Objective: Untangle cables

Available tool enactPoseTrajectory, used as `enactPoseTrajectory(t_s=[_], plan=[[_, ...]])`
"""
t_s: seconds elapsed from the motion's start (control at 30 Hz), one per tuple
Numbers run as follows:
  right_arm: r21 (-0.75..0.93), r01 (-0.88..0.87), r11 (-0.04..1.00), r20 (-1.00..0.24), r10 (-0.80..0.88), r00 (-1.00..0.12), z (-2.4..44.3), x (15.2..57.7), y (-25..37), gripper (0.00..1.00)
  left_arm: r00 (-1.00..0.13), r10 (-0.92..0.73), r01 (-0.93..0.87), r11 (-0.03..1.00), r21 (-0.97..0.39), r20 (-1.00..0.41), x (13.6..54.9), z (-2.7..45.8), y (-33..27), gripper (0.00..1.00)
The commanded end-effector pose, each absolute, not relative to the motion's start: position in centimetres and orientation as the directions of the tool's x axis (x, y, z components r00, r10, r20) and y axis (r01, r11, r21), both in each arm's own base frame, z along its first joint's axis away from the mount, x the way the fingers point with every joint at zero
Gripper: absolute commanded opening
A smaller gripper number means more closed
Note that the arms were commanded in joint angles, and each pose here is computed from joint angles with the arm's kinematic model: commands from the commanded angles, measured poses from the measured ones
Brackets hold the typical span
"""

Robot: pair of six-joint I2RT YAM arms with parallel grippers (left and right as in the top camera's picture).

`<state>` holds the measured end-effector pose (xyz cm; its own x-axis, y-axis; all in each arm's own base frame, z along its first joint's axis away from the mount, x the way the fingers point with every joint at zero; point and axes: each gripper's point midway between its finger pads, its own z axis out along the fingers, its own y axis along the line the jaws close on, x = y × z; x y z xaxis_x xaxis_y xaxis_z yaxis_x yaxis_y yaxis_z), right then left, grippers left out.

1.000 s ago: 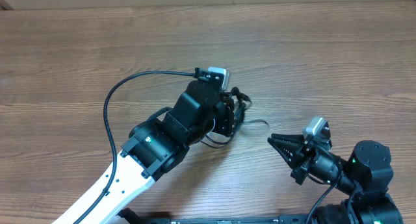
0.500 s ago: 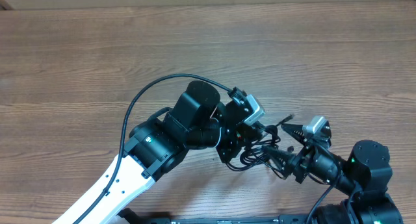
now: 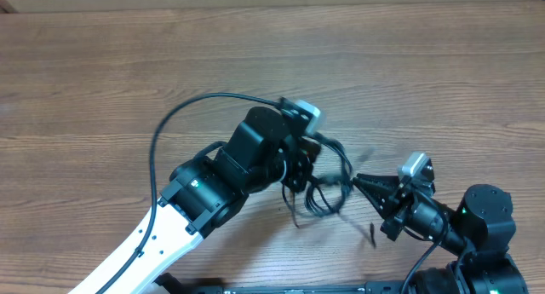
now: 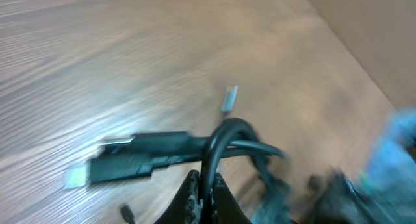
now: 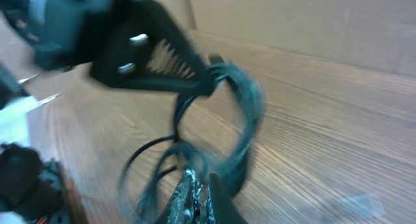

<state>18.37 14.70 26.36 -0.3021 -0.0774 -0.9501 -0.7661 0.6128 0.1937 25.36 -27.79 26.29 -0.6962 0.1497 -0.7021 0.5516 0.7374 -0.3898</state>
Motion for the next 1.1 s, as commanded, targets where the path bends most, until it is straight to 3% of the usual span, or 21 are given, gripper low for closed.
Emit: enactPoseTrajectory(t_s=[0.0, 0.1, 0.13, 0.17, 0.2, 0.23, 0.33, 0.4, 0.57, 0.73, 0.93, 1.07], plan=[[0.164, -0.808, 0.566, -0.963, -0.085, -0.256, 27.4, 17.6, 15.2, 0.04, -0.712, -0.055, 0.337, 0.848, -0.409, -0.700, 28.0, 27.0, -25.3, 0.04], [0.179, -0.769, 0.613, -0.956, -0.076, -0.283, 27.0, 18.3, 14.7, 0.04, -0.715, -0.028, 0.368, 0.834, -0.411, -0.698, 27.6, 26.9, -25.7, 0.04], [0.182, -0.748, 0.639, -0.951, -0.078, -0.299, 26.6, 18.6, 14.3, 0.16, -0.706, 0.019, 0.423, 0.813, -0.400, -0.708, 27.2, 27.0, -26.3, 0.04], [0.185, -0.711, 0.679, -0.942, -0.083, -0.325, 25.9, 19.0, 13.7, 0.72, -0.679, 0.103, 0.520, 0.766, -0.378, -0.727, 26.4, 27.2, -27.2, 0.04], [0.186, -0.694, 0.695, -0.938, -0.086, -0.336, 25.6, 19.2, 13.4, 0.95, -0.656, 0.155, 0.584, 0.724, -0.366, -0.739, 25.7, 27.4, -27.9, 0.04], [0.184, -0.671, 0.718, -0.933, -0.088, -0.350, 25.2, 19.5, 13.0, 1.00, -0.626, 0.208, 0.651, 0.670, -0.357, -0.751, 24.9, 27.6, -28.6, 0.04], [0.183, -0.652, 0.736, -0.928, -0.090, -0.362, 24.9, 19.7, 12.7, 1.00, -0.592, 0.270, 0.744, 0.545, -0.386, -0.760, 22.8, 28.2, -30.0, 0.04], [0.250, -0.503, 0.827, -0.901, 0.009, -0.433, 24.4, 21.1, 10.8, 1.00, -0.593, 0.275, 0.761, 0.500, -0.415, -0.757, 22.0, 28.5, -30.5, 0.04], [0.320, -0.362, 0.875, -0.873, 0.125, -0.471, 24.2, 22.1, 9.1, 1.00, -0.624, 0.278, 0.760, 0.431, -0.486, -0.730, 20.6, 29.0, -31.2, 0.04], [0.317, -0.364, 0.876, -0.875, 0.123, -0.468, 24.3, 22.1, 9.1, 1.00, -0.659, 0.267, 0.737, 0.413, -0.535, -0.703, 19.8, 29.2, -31.6, 0.04], [0.295, -0.369, 0.881, -0.880, 0.101, -0.464, 24.1, 22.1, 9.1, 1.00, -0.621, 0.306, 0.782, 0.312, -0.540, -0.722, 17.0, 30.1, -33.6, 0.04], [0.311, -0.268, 0.912, -0.867, 0.157, -0.474, 23.7, 22.6, 7.6, 1.00, -0.603, 0.339, 0.798, 0.257, -0.545, -0.723, 15.0, 30.2, -34.5, 0.04]])
